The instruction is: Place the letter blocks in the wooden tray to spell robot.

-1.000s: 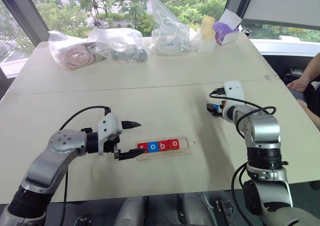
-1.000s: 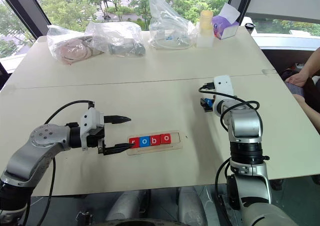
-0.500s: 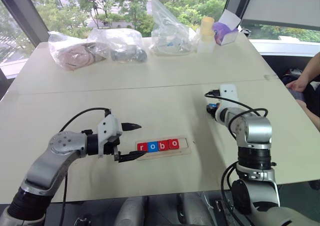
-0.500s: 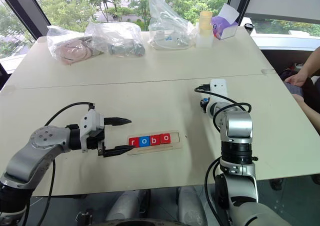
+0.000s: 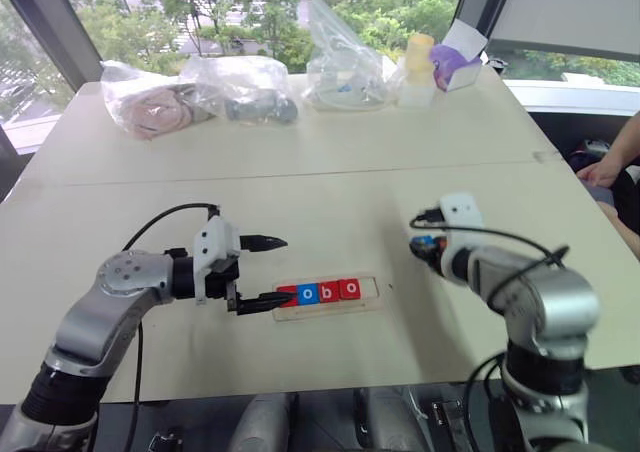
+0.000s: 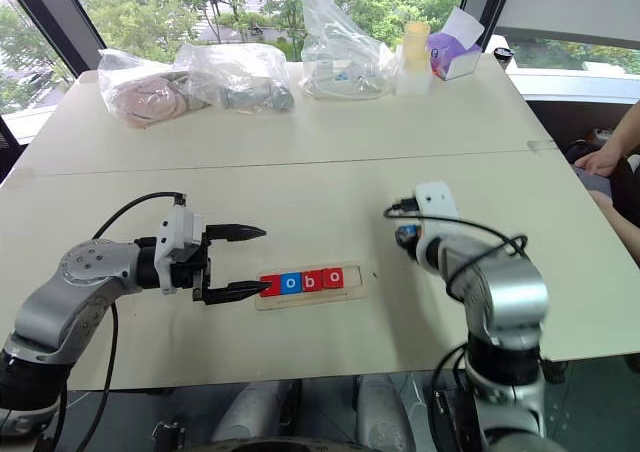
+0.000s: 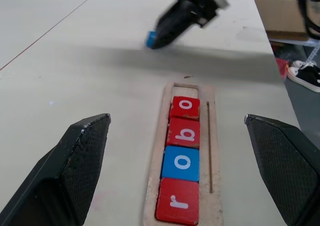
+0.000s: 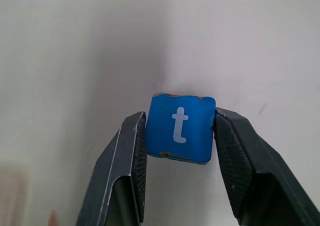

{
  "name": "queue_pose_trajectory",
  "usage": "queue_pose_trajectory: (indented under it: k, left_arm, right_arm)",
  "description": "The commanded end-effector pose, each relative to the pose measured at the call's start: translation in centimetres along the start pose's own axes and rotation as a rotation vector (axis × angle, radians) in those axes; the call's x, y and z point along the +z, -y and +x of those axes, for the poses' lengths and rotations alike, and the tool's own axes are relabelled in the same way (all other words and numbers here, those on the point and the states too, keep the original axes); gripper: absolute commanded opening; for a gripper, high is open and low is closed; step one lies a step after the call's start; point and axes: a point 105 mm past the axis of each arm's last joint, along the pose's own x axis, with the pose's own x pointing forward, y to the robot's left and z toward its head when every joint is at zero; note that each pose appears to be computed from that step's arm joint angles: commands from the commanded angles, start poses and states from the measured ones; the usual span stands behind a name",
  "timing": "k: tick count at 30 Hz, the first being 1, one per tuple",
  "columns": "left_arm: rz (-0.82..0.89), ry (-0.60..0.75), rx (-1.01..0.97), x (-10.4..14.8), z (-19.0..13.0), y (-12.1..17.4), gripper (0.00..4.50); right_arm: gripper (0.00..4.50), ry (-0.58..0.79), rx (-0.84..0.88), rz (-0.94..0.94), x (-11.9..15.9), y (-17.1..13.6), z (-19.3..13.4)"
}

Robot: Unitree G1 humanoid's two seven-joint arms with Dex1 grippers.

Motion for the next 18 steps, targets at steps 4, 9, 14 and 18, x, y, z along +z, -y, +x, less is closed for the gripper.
queue_pose_trajectory:
  k: [4, 9, 14, 18]
  left_arm:
    - [0.037, 0.085, -0.010, 1.8, 0.0, -0.5, 4.50]
    - [0.006, 0.147, 0.002, 2.7, 0.1, -0.9, 4.50]
    - [-0.033, 0.184, 0.004, 3.5, 0.0, -1.1, 4.50]
    - [-0.041, 0.166, -0.024, 3.5, 0.0, -0.8, 4.50]
  right_arm:
    - [1.41, 0.063, 0.051, -0.032, -0.6, -0.4, -2.8]
    - [3.14, 0.058, 0.057, -0.033, -0.6, -0.4, -3.0]
    - [4.49, 0.018, 0.151, -0.125, 0.5, -0.3, -3.5]
    - [4.49, -0.060, 0.325, -0.289, 1.4, -0.4, -5.3]
